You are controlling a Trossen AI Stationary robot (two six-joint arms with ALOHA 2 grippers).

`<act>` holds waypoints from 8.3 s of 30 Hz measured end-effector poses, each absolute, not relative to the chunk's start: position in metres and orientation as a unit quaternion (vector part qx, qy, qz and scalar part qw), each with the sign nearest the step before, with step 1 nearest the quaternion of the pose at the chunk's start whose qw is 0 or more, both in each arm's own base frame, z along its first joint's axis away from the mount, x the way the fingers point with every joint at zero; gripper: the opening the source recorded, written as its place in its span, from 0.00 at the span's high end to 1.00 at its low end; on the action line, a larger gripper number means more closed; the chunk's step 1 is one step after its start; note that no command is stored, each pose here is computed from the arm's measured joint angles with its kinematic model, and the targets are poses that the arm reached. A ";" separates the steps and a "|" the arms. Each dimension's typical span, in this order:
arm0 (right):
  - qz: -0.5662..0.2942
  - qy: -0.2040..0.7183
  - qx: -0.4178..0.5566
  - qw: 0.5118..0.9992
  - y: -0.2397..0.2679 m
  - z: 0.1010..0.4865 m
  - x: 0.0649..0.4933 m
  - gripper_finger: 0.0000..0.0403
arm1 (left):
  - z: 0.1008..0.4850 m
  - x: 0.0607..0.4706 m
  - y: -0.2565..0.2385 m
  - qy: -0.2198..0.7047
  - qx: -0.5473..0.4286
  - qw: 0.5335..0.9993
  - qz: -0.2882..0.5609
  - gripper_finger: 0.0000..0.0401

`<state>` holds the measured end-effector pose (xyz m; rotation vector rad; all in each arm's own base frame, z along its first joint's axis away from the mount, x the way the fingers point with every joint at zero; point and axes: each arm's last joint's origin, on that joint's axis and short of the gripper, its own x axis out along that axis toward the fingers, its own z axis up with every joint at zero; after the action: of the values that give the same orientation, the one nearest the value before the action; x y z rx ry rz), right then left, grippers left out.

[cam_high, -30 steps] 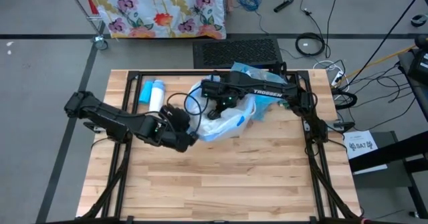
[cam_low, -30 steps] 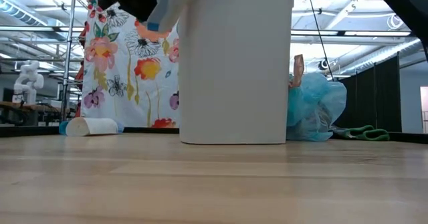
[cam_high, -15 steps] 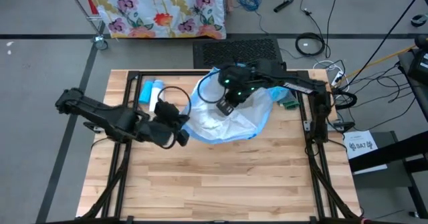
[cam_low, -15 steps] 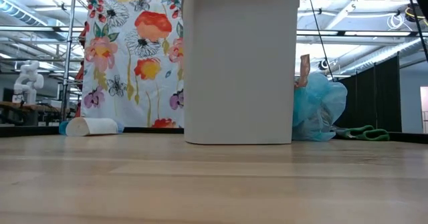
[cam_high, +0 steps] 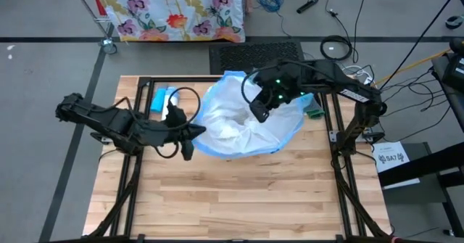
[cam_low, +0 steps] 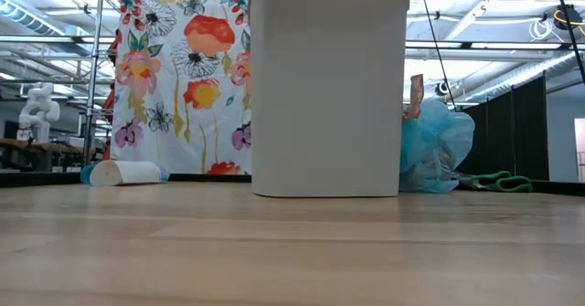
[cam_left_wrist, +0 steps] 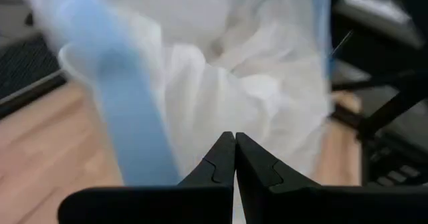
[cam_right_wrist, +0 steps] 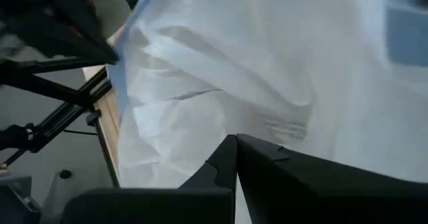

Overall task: Place trash/remove bag and relplace
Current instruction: Put the white trash bag into the white trash bin, then return to Home Position

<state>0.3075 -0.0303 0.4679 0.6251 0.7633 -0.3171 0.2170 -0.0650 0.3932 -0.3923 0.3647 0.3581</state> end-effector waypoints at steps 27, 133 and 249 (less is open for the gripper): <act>0.015 0.111 0.369 0.922 -0.063 0.520 0.327 1.00 | 0.380 0.222 -0.053 0.219 -0.149 0.935 0.234 0.98; -0.358 0.460 0.317 0.748 0.027 0.395 0.227 1.00 | 0.346 0.220 -0.030 0.324 -0.277 0.892 0.152 0.98; -0.058 0.054 0.208 0.975 0.014 0.187 0.083 1.00 | 0.147 0.109 0.024 0.107 -0.062 0.992 -0.029 0.98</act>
<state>0.0825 0.0137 0.1867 0.4195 0.1080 -0.1168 0.1092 0.0242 0.1472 -0.1235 0.2151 -0.0576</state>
